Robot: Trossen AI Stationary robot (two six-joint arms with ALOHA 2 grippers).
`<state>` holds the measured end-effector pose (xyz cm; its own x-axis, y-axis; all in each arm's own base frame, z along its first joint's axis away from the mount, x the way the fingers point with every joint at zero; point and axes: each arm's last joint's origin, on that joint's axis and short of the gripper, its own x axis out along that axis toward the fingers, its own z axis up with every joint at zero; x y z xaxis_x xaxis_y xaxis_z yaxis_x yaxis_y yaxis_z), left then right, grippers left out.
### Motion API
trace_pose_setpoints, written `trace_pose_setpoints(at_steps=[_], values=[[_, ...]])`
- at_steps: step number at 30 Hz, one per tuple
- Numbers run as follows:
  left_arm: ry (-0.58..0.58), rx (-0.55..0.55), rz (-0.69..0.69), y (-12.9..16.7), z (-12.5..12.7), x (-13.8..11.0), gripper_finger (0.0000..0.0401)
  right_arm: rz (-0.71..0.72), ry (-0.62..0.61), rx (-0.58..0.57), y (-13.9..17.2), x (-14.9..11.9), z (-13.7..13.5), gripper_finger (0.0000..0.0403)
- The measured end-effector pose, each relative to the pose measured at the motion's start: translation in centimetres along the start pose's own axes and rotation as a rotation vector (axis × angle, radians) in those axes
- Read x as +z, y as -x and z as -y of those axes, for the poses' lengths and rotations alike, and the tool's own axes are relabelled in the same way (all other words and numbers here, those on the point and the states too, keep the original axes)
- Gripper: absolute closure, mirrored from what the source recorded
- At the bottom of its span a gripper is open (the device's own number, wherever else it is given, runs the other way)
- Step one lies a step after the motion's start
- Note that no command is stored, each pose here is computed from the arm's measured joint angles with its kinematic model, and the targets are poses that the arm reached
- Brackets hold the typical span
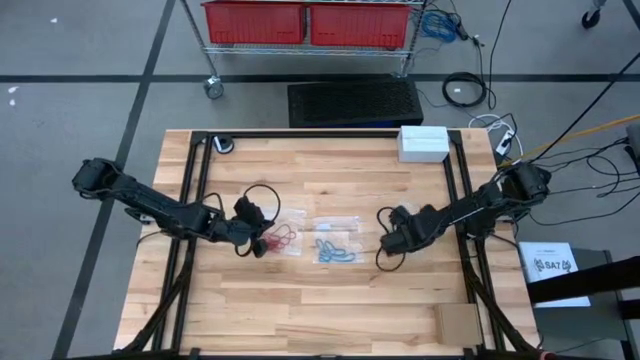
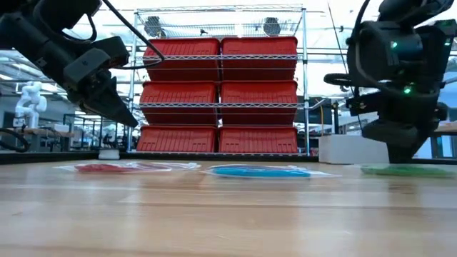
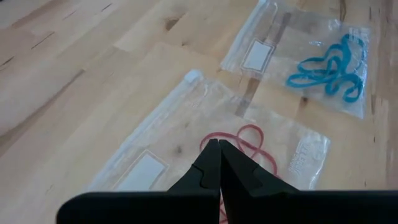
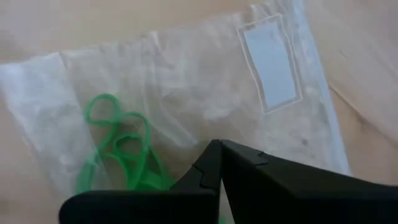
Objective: Sort rubber bands
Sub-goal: Move the zip bags to the center of the table
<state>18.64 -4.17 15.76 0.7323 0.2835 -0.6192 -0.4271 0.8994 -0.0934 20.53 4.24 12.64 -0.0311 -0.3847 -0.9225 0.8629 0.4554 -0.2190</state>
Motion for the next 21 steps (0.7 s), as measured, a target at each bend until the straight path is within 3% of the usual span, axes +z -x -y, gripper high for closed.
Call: trace_pose_setpoints(at_steps=[11,16,21], values=[[-0.027,-0.005,-0.002,0.0,0.0,0.0,0.0399,0.036,0.574,0.119,1.1,-0.9,-1.5,0.0403],[-0.027,-0.005,-0.002,0.0,0.0,0.0,0.0399,0.051,0.704,0.147,1.4,-1.0,-1.9,0.0403],[-0.027,-0.005,-0.002,0.0,0.0,0.0,0.0399,0.074,0.752,0.169,2.6,-0.4,-2.7,0.0403]])
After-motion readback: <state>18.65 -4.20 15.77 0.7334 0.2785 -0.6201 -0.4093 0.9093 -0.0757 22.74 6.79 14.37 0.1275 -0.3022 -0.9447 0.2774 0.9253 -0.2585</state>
